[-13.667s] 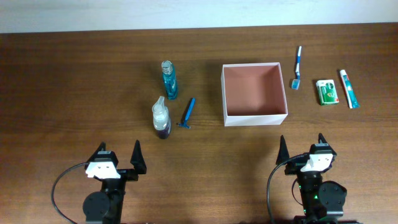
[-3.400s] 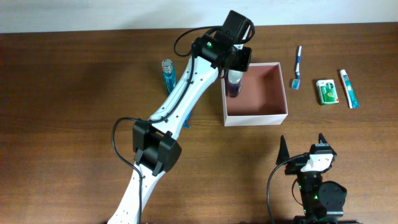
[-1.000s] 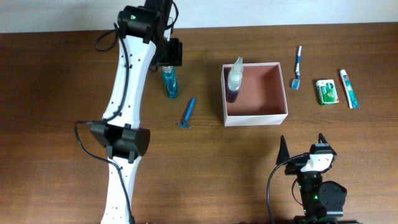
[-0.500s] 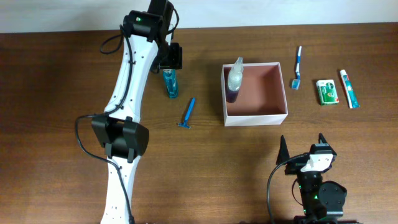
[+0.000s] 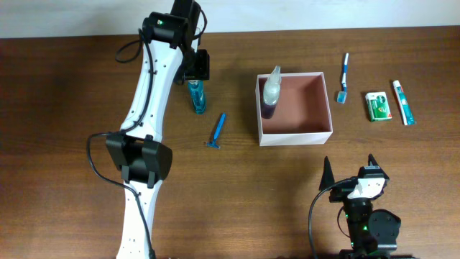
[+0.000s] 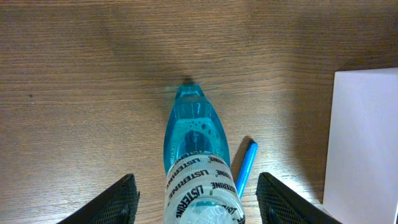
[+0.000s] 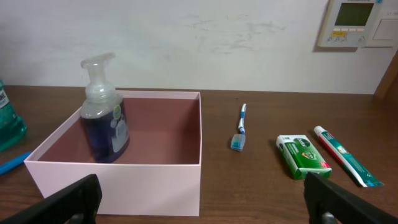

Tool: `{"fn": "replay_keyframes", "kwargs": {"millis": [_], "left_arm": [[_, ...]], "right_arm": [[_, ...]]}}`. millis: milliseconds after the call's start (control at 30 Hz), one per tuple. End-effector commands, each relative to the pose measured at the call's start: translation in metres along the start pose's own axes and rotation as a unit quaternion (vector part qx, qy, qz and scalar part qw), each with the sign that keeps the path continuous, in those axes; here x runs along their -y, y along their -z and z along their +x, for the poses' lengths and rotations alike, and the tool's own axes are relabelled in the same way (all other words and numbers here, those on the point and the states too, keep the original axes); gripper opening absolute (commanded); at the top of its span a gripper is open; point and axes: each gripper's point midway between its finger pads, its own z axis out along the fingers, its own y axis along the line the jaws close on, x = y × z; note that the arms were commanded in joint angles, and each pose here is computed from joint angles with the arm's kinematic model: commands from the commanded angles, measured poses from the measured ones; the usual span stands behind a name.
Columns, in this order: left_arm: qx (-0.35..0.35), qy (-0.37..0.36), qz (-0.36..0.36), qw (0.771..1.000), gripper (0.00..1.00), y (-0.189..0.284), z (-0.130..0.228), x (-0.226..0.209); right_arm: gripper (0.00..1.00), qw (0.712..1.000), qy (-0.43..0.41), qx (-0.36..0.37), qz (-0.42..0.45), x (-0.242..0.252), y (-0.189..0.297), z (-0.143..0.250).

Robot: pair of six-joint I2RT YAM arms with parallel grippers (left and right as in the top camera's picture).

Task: Pack container
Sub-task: 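Lower the left gripper and close it on the Listerine bottle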

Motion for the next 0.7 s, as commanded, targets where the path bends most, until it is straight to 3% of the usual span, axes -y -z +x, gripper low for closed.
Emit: {"fn": "replay_keyframes", "kwargs": {"millis": [0, 400, 533, 667], "left_arm": [[-0.013, 0.007, -0.009, 1.000, 0.63, -0.0123, 0.0023, -0.0063], [-0.015, 0.007, -0.010, 1.000, 0.61, -0.0158, 0.0020, -0.0063], [-0.014, 0.007, -0.010, 1.000, 0.54, -0.0158, 0.0019, -0.0063], [-0.011, 0.007, -0.009, 1.000, 0.54, -0.0159, 0.0003, -0.0060]], "right_arm": [[0.99, 1.000, -0.002, 0.000, -0.004, -0.0023, 0.0001, 0.0014], [0.99, 1.000, -0.002, 0.000, -0.004, -0.0023, 0.0001, 0.0014], [0.99, 1.000, -0.002, 0.000, -0.004, -0.0023, 0.0001, 0.0014], [0.99, 1.000, -0.002, 0.000, -0.004, -0.0023, 0.0001, 0.0014]]}}
